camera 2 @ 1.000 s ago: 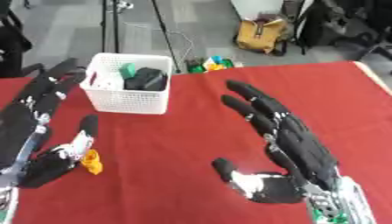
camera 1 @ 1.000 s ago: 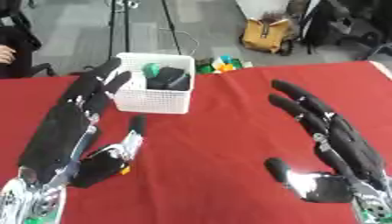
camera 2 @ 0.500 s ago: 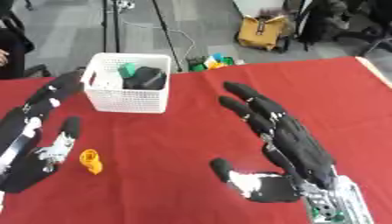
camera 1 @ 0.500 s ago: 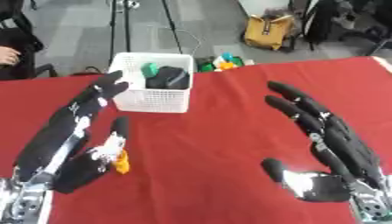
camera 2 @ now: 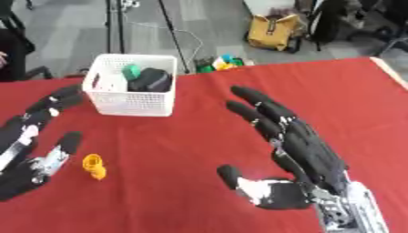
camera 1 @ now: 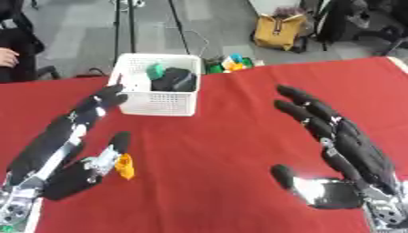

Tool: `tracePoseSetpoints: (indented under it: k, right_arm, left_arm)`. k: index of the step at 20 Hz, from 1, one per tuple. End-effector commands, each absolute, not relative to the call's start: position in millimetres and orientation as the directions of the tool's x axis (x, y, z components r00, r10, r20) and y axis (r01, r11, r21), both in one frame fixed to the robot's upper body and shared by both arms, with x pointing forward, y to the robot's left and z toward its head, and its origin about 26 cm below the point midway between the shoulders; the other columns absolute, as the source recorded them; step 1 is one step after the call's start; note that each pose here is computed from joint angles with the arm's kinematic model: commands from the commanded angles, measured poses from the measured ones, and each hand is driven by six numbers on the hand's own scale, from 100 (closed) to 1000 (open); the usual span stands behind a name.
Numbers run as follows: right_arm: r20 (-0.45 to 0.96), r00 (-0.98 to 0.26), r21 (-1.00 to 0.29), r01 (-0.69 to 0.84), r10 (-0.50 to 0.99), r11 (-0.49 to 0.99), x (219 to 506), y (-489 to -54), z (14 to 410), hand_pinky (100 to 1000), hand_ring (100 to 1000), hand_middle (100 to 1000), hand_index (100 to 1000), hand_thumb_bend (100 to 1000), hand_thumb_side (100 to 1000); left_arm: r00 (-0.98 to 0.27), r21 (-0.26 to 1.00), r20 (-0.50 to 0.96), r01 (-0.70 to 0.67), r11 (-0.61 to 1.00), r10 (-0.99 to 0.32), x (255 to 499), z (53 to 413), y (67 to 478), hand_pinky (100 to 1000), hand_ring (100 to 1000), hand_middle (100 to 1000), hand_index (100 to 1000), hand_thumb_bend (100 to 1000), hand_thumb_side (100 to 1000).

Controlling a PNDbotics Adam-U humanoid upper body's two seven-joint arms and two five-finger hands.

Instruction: Pick up objects on the table and place them in the box.

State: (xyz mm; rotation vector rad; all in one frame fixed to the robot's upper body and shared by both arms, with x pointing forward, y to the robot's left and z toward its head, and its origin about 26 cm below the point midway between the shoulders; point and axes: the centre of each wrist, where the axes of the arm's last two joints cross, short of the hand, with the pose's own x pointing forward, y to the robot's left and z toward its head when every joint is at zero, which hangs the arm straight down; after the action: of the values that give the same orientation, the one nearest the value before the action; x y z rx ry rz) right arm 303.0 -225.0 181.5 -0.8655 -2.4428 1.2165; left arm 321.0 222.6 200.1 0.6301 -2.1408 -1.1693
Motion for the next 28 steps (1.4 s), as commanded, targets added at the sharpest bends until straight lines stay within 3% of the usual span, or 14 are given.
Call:
tracePoseSetpoints:
  k: [1,4,18,20,28]
  right_arm:
    - [-0.045,-0.784,-0.788,0.409,0.619,0.461,300,-227,190,888,1000,1000,991,427,1000]
    - [-0.044,-0.786,-0.790,0.406,0.617,0.460,300,-227,189,886,1000,1000,988,430,1000]
    - [-0.041,-0.786,-0.793,0.402,0.617,0.459,299,-226,188,877,1000,1000,974,417,1000]
    - [-0.040,-0.786,-0.794,0.399,0.617,0.457,299,-226,187,872,1000,1000,970,416,1000]
    - [-0.036,-0.785,-0.801,0.393,0.618,0.452,299,-226,187,867,1000,1000,966,416,1000]
  left_arm:
    - [-0.687,0.882,0.251,-0.128,0.453,-0.682,321,205,229,1000,1000,1000,1000,167,1000]
    - [-0.676,0.891,0.273,-0.091,0.445,-0.685,325,200,230,1000,1000,1000,1000,100,995]
    - [-0.641,0.931,0.299,0.035,0.362,-0.707,333,185,231,1000,1000,1000,1000,111,1000]
    - [-0.638,0.930,0.309,0.045,0.366,-0.705,334,183,232,1000,1000,1000,1000,153,1000]
    - [-0.612,0.943,0.281,0.033,0.331,-0.740,337,178,237,1000,1000,1000,1000,145,1000]
